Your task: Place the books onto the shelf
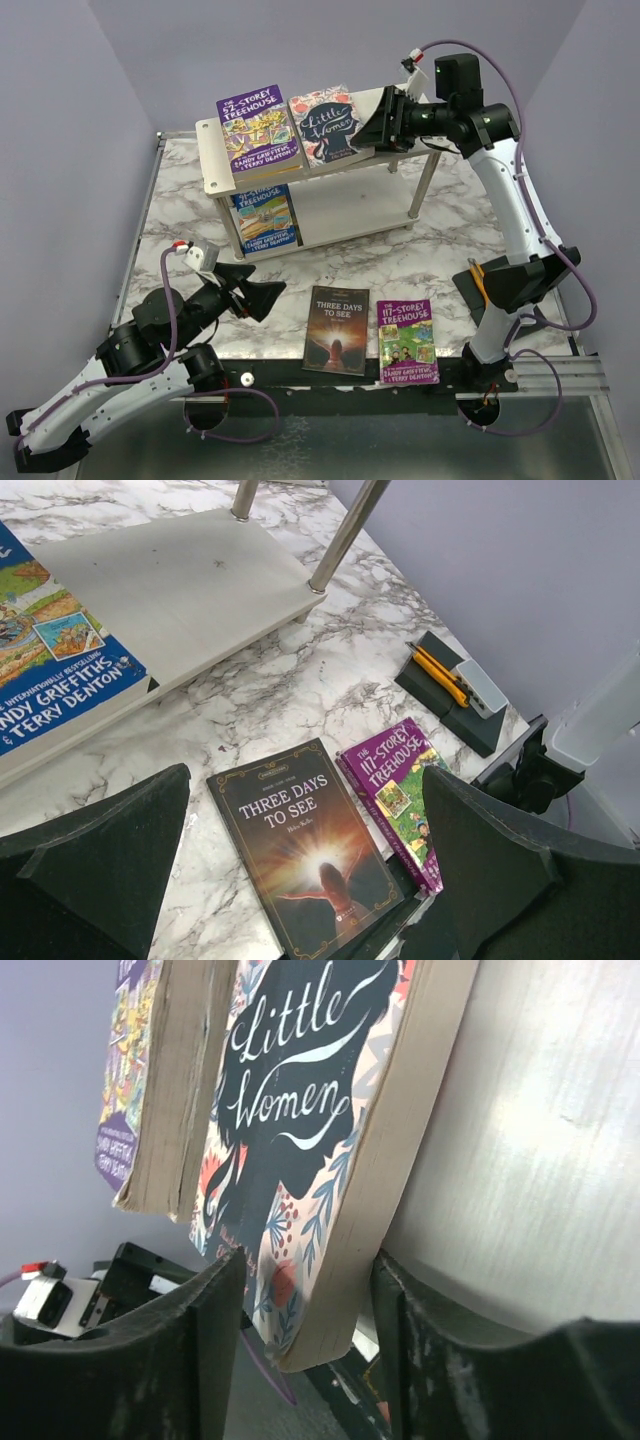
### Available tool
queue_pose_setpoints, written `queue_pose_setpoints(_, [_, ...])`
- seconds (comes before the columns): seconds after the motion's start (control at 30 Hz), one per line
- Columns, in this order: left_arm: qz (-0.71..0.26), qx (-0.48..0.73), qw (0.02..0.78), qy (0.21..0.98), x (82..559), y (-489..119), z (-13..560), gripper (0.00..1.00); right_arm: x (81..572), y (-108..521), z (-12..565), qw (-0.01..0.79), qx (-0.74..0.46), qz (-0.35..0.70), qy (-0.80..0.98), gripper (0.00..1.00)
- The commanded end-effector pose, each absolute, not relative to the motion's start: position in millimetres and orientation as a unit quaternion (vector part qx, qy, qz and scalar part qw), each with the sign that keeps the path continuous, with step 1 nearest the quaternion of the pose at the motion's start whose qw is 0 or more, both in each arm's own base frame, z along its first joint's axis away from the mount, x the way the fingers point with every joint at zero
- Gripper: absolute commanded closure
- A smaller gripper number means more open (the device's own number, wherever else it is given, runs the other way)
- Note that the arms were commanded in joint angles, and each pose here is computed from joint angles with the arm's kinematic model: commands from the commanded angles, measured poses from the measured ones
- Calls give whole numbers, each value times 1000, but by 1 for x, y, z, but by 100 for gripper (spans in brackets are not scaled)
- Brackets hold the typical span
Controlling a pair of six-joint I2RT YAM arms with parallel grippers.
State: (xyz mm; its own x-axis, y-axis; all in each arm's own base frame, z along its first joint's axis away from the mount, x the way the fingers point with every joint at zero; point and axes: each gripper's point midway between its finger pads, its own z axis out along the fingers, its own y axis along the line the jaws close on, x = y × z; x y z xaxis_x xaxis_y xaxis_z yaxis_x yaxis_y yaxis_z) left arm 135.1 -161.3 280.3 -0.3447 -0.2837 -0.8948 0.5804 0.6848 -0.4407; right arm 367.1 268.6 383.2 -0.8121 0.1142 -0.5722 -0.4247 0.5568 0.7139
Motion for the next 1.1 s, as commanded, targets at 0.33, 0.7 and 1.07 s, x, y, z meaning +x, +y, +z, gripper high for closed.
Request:
queue_pose_setpoints(0.33, [-386,113,562,722,134,-165,280,1,404,230,384,403,-77,337,847,36])
queue_pose_setpoints(0.7, [-380,114,559,728,136,-167,277,1,406,250,376,391,-106,379,832,45])
queue_pose_setpoints(1.07, [-378,110,561,729,138,-166,276,1,400,259,360,382,-119,388,830,64])
